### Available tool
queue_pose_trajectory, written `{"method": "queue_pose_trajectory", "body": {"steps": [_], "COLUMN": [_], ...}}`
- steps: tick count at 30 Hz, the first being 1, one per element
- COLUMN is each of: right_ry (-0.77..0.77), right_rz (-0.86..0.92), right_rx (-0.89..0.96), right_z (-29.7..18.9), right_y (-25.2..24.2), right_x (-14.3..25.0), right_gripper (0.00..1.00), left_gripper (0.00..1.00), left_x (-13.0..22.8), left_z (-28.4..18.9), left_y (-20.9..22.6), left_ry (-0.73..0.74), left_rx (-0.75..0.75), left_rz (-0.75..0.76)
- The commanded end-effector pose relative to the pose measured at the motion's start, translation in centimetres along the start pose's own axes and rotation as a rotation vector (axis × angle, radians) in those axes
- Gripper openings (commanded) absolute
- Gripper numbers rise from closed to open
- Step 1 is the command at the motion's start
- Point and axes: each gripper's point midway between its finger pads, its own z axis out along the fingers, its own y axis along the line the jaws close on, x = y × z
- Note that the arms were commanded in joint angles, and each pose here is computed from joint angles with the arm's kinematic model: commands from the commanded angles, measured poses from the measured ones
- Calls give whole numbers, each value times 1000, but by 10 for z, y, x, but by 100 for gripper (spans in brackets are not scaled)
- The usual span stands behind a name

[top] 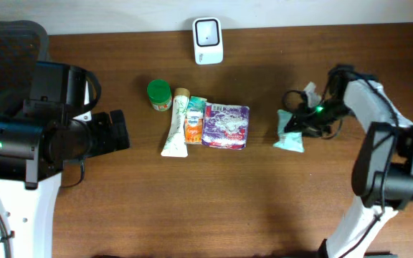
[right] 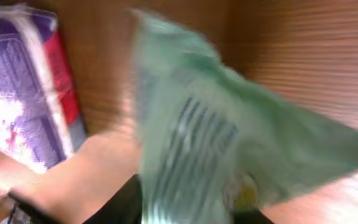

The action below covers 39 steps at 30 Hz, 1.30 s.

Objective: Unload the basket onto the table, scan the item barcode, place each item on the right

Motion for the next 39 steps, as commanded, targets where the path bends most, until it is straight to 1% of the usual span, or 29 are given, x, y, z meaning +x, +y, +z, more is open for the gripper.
{"method": "queue_pose_trajectory", "body": {"steps": [1,2,4,6,8,9,12,16,18,20,22,25,28,29,31,32,33,35,36,38,39], "right_ry": [-89,-83,-77,-80,-84,-88,-78,-10,11,4,2,5,10,14,16,11,10,6,8,11,11], "right_rz": [32,32,31,-34,-79,-87,-139,-234,-257,-226,-212,-125,-133,-144,-181,-199,-210,-215,-213,-211,-211], "right_rx": [206,178,121,-8,-152,-225,-225,-144,-140,-84,-86,-87,-102,-116,-215,-271,-312,-320,-318,-318,-319], "right_z": [-34,-36,-45,-63,-77,-82,-69,-22,0,21,31,46,66,72,79,82,85,88,90,90,90], "right_y": [-19,-12,3,36,68,84,97,116,128,125,122,112,108,111,127,134,139,138,136,136,136], "right_x": [-9,-7,-6,-8,-7,-7,-7,-1,4,4,5,9,17,21,25,27,29,31,32,33,33], "right_gripper": [75,84,86,89,99,99,99,99,99,99,99,99,99,99,100,94,91,81,70,42,34], "left_gripper": [99,99,99,99,99,99,99,99,99,99,99,99,99,99,99,99,99,99,99,99,99], "left_x": [1,1,1,1,1,1,1,1,1,1,1,1,1,1,1,1,1,1,1,1,1], "left_z": [-4,-4,-4,-4,-4,-4,-4,-4,-4,-4,-4,-4,-4,-4,-4,-4,-4,-4,-4,-4,-4], "left_y": [1,1,1,1,1,1,1,1,1,1,1,1,1,1,1,1,1,1,1,1,1], "left_ry": [-12,-12,-12,-12,-12,-12,-12,-12,-12,-12,-12,-11,-11,-12,-12,-12,-11,-12,-12,-12,-11], "left_rx": [1,0,1,1,1,0,1,0,0,1,0,0,0,1,0,1,0,1,1,0,0], "left_rz": [-11,-11,-11,-11,-11,-11,-11,-11,-11,-11,-11,-11,-11,-11,-11,-11,-11,-11,-11,-11,-11]}}
